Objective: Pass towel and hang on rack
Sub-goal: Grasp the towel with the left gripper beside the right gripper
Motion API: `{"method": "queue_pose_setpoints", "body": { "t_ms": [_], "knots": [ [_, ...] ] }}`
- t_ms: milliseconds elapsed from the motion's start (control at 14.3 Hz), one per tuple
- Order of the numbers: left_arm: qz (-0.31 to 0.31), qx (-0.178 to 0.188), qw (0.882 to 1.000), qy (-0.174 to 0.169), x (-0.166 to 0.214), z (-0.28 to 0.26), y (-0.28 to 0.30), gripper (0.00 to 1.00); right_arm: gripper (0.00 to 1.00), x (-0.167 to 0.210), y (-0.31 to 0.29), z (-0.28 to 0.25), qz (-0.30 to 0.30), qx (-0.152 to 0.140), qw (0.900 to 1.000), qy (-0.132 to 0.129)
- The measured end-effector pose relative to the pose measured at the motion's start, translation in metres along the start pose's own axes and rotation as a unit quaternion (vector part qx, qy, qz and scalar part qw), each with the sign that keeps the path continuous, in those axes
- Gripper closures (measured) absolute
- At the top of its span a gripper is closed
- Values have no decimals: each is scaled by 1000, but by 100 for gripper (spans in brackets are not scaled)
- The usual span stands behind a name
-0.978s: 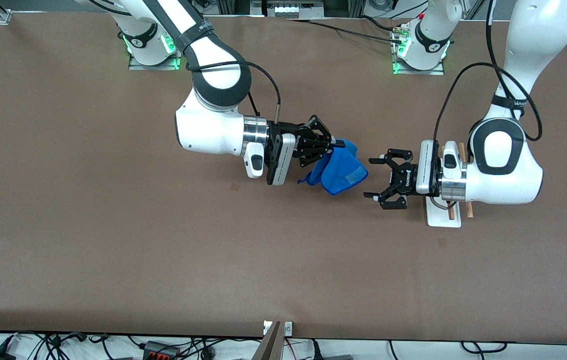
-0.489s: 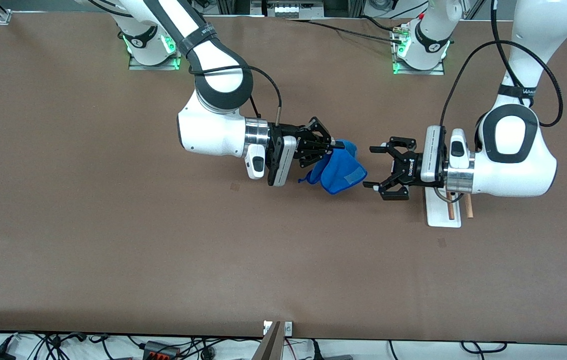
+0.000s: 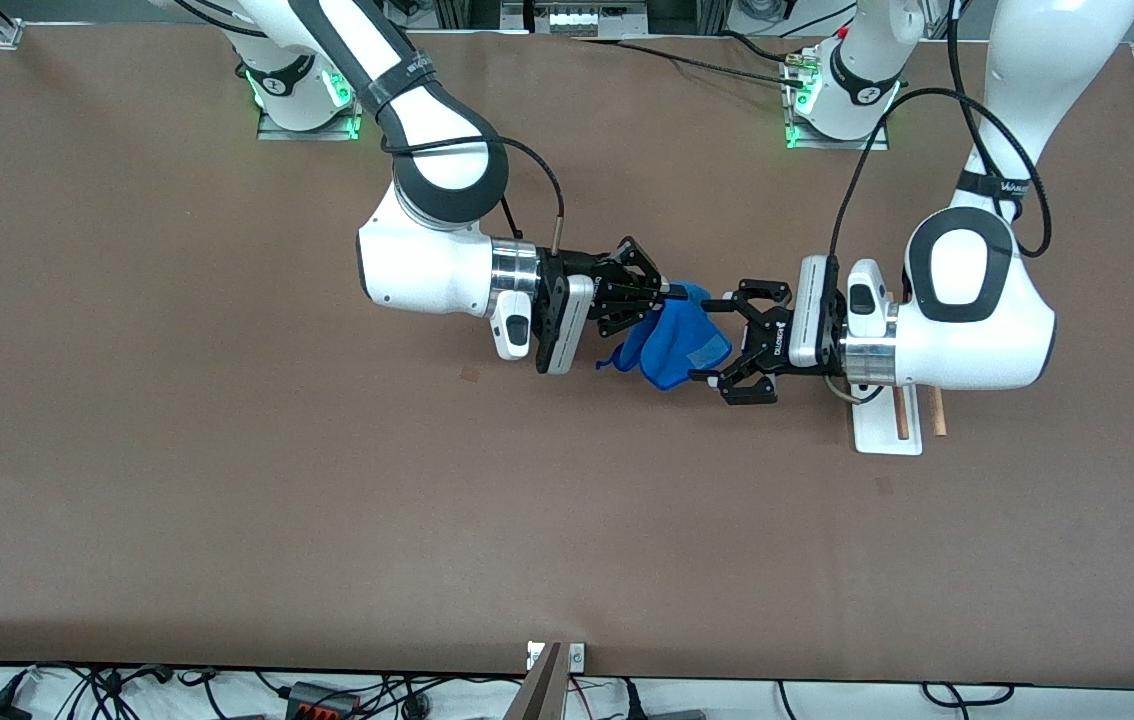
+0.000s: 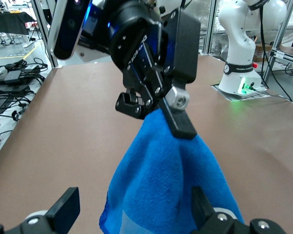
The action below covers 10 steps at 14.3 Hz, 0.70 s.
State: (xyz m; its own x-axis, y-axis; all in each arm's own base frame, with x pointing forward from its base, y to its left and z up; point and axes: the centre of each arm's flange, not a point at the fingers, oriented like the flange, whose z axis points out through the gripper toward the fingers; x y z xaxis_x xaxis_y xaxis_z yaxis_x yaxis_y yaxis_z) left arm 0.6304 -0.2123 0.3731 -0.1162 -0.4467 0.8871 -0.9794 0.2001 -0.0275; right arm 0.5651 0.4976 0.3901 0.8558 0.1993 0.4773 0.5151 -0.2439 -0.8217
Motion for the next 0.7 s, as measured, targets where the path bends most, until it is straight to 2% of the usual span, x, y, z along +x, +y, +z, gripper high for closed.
{"method": "queue_pose_setpoints", "body": {
  "t_ms": [419,489,698],
  "knots": [
    [-3,-5,1000,-4,-4,20,0,2,98,-1,0,0,-2,-2,1000,-2],
    [-2,-5,1000,-4,-4,20,0,8,98,-1,1,0,-3,-3,1000,-4],
    [-7,-5,1000,-4,-5,19,0,41,98,-1,1,0,-5,-5,1000,-6]
  ]
}}
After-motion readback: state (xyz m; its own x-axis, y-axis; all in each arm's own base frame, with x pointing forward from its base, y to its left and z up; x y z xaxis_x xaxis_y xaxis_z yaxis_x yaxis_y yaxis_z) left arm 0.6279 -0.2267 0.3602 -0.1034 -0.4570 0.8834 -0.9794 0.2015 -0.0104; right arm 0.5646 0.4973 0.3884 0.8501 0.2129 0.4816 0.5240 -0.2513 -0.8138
